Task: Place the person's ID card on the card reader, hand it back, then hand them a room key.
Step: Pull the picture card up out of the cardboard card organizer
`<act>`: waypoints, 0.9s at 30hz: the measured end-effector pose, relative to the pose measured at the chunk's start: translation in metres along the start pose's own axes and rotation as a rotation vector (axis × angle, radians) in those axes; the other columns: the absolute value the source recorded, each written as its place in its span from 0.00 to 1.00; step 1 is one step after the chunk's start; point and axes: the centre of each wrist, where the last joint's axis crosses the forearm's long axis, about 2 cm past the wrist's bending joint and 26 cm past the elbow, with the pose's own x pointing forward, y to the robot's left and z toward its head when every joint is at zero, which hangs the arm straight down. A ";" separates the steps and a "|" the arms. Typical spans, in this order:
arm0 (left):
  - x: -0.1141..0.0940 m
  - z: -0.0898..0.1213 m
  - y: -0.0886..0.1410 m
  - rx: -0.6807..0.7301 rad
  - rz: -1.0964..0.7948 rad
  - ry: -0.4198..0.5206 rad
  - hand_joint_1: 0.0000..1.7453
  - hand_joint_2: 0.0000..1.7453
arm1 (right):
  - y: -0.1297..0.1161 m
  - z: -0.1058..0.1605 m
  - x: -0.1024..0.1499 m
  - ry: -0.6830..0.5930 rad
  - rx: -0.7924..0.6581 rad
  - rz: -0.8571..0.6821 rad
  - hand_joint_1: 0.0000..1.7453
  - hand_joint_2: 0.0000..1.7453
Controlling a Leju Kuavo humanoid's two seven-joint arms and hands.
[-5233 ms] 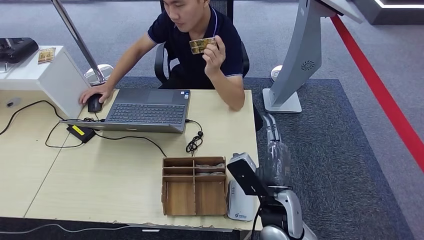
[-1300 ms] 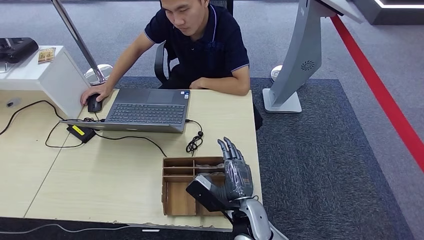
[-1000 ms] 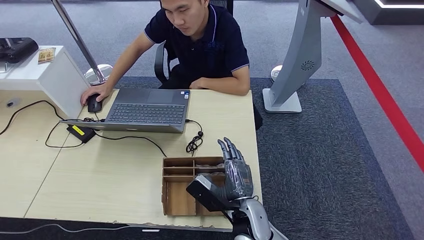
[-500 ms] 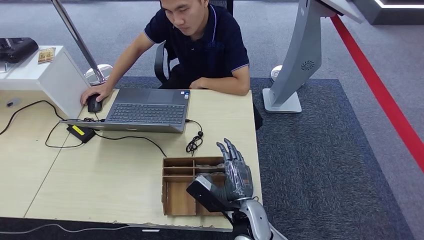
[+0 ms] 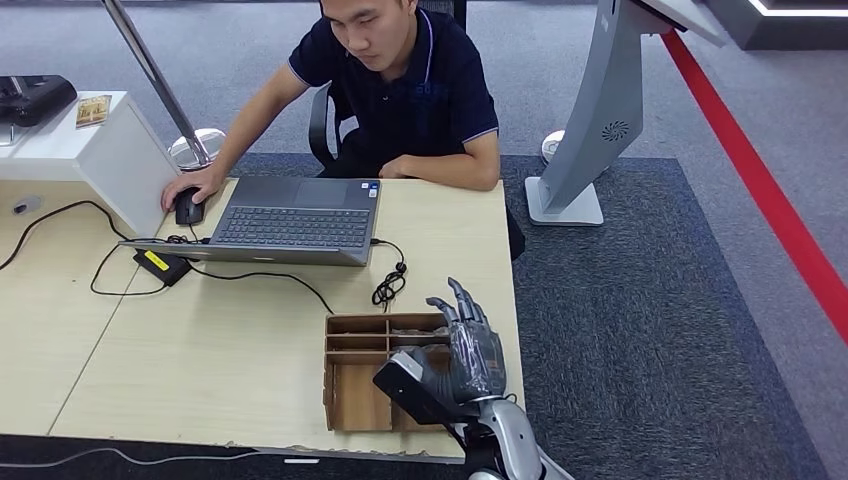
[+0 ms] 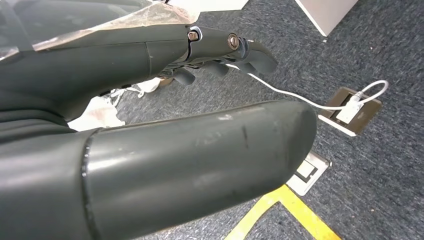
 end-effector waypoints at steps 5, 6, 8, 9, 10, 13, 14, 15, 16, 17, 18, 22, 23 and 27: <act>0.000 0.000 0.000 0.000 -0.002 -0.001 0.00 0.00 | 0.001 0.000 -0.001 0.004 0.002 0.001 0.31 1.00; 0.000 0.000 0.000 0.000 -0.002 -0.002 0.00 0.00 | 0.001 0.000 -0.001 0.005 0.003 0.001 0.31 1.00; 0.000 0.000 0.000 0.000 -0.003 -0.002 0.00 0.00 | 0.001 0.000 -0.002 0.006 0.005 0.003 0.33 1.00; 0.000 0.000 0.000 0.000 -0.003 -0.002 0.00 0.00 | 0.001 0.000 -0.002 0.006 0.005 0.003 0.34 1.00; 0.000 0.000 0.000 0.000 -0.003 -0.002 0.00 0.00 | 0.002 0.001 -0.002 0.007 0.005 0.004 0.35 1.00; 0.000 0.000 0.000 0.001 -0.003 -0.003 0.00 0.00 | 0.002 0.001 -0.002 0.008 0.007 0.005 0.40 1.00; 0.000 0.000 0.000 0.001 -0.004 -0.003 0.00 0.00 | 0.002 0.001 -0.002 0.009 0.007 0.005 0.40 1.00; 0.000 0.000 0.000 0.000 -0.004 -0.003 0.00 0.00 | 0.002 0.001 -0.003 0.010 0.008 0.006 0.38 1.00; 0.000 0.000 0.000 0.000 -0.004 -0.003 0.00 0.00 | 0.002 0.001 -0.003 0.010 0.009 0.005 0.36 1.00; 0.001 0.000 0.000 0.000 -0.004 -0.003 0.00 0.00 | 0.003 0.001 -0.003 0.012 0.009 0.004 0.34 1.00; 0.001 0.000 0.001 0.000 -0.004 -0.004 0.00 0.00 | 0.003 0.001 -0.003 0.013 0.009 0.002 0.32 1.00; 0.002 -0.001 0.002 0.001 -0.005 -0.005 0.00 0.00 | 0.004 0.001 -0.003 0.019 0.008 -0.011 0.32 1.00; 0.002 -0.001 0.002 0.002 -0.005 -0.005 0.00 0.00 | 0.005 0.001 -0.003 0.020 0.008 -0.016 0.33 1.00; 0.003 -0.002 0.004 0.000 -0.008 -0.005 0.00 0.00 | 0.008 0.001 -0.001 0.021 0.007 -0.038 0.33 1.00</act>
